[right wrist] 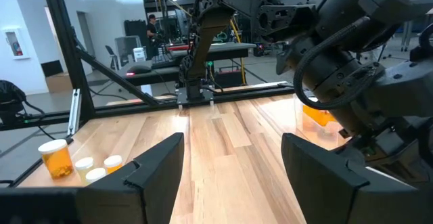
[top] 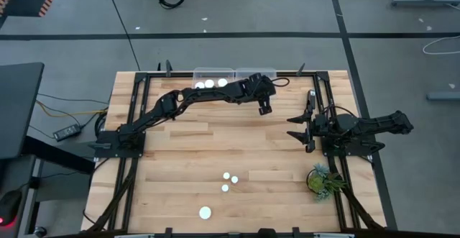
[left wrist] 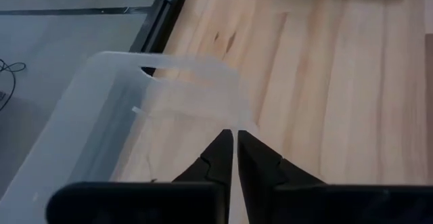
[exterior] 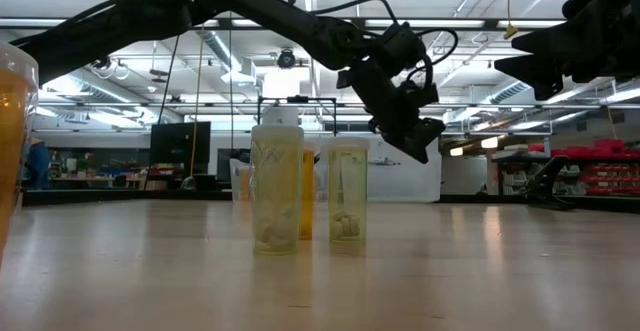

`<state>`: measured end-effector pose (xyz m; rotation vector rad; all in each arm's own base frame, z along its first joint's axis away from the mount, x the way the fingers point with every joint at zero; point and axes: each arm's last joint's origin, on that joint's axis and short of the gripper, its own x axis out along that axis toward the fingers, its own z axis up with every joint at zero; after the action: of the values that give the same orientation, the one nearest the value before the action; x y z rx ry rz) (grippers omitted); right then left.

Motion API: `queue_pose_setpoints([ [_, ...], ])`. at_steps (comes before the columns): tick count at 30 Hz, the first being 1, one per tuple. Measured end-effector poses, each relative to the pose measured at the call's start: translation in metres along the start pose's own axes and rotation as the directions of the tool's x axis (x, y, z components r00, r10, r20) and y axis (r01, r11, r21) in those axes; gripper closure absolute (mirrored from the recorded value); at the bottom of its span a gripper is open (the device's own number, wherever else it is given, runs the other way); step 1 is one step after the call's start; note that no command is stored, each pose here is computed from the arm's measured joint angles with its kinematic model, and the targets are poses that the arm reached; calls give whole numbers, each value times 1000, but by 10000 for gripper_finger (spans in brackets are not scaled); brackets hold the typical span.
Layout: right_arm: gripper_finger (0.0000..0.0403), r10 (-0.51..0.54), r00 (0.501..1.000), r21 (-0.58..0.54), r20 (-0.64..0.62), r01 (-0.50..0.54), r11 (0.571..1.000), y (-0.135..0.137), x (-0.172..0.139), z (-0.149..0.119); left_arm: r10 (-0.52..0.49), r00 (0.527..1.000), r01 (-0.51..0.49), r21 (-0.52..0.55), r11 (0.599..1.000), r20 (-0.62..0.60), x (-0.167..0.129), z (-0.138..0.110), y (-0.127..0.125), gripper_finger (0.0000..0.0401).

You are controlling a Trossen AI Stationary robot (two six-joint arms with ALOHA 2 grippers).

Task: Pick and place medicine bottles into bin by pill shape (circle, oval)
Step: Adjust the right transparent bin, then put the yellow pill bottle into the right transparent bin

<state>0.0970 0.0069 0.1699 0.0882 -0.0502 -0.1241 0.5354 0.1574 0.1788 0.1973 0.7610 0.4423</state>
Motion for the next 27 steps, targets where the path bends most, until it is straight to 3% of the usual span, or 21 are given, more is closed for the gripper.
queue_pose_setpoints([
  [7,148,0,1000,0,0,0,1000,0,0,0,0,1000,0,6,1000,1,0,0,0,336],
  [11,148,0,1000,0,0,0,1000,0,0,0,-3,1000,3,63,998,-7,-1,0,0,317],
  [16,148,0,1000,0,0,0,1000,0,0,0,-51,998,55,154,987,-27,-29,13,3,306],
  [21,148,0,1000,0,0,0,1000,0,0,0,-126,970,174,230,958,-208,-56,7,-6,313],
  [27,148,0,1000,4,-1,0,1000,0,0,0,-158,894,270,221,937,-418,-86,-4,-20,330],
])
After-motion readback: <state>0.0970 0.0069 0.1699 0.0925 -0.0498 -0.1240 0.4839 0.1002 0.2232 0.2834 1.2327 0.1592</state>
